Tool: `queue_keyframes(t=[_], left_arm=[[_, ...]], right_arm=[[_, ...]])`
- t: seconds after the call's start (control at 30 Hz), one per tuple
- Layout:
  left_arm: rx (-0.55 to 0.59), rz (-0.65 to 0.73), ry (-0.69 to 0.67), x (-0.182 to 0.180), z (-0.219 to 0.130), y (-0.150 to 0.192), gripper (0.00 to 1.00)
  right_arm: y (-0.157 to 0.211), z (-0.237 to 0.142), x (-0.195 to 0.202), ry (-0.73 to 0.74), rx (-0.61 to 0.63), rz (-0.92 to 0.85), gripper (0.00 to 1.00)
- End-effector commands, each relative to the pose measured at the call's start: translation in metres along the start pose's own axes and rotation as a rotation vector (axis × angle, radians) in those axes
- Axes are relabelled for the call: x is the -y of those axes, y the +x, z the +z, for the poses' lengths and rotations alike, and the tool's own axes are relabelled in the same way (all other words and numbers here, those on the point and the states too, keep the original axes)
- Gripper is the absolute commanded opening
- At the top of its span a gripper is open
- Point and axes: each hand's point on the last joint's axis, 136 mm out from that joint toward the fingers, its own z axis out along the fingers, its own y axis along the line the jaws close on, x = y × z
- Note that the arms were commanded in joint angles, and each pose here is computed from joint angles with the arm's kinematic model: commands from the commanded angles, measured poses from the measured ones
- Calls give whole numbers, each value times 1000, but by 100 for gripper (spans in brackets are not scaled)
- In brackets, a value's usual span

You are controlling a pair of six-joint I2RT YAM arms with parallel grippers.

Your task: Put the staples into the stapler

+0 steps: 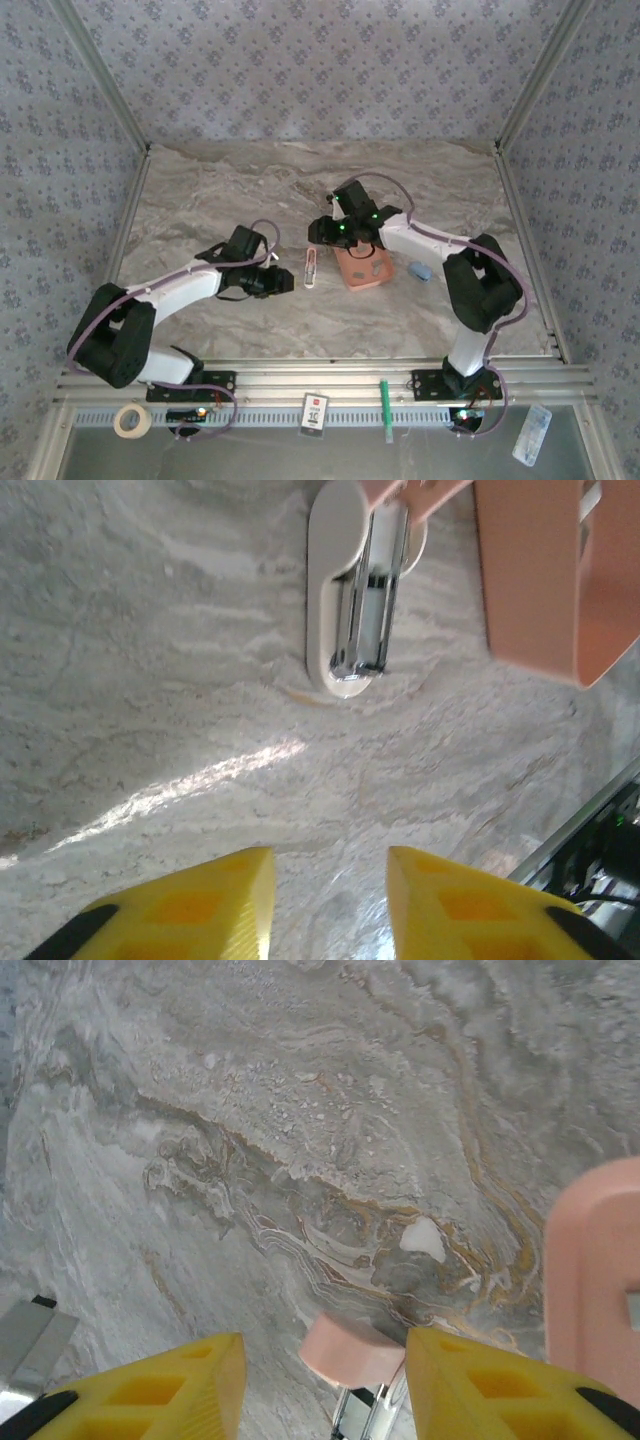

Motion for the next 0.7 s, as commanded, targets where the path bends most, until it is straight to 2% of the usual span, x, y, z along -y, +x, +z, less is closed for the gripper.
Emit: queue_keyframes(t=[0.0,0.07,0.13,0.37,0.67], left_arm=[[-12,10,36,6,6,2,26],[-31,14,32,6,13,4,20],[-53,19,34,6,20,7,17],[-127,4,32,2,44,11,15],[-101,11,53,6,55,-2,12]], right_arm=[[6,6,-5,-52,-80,-72,46],[3,10,-4,-67,-91,-77,46],[3,15,-5,-81,-106,-81,46],[12,29,-4,-117,-174,-72,43],[25,33,-4,-151,-239,-63,38]])
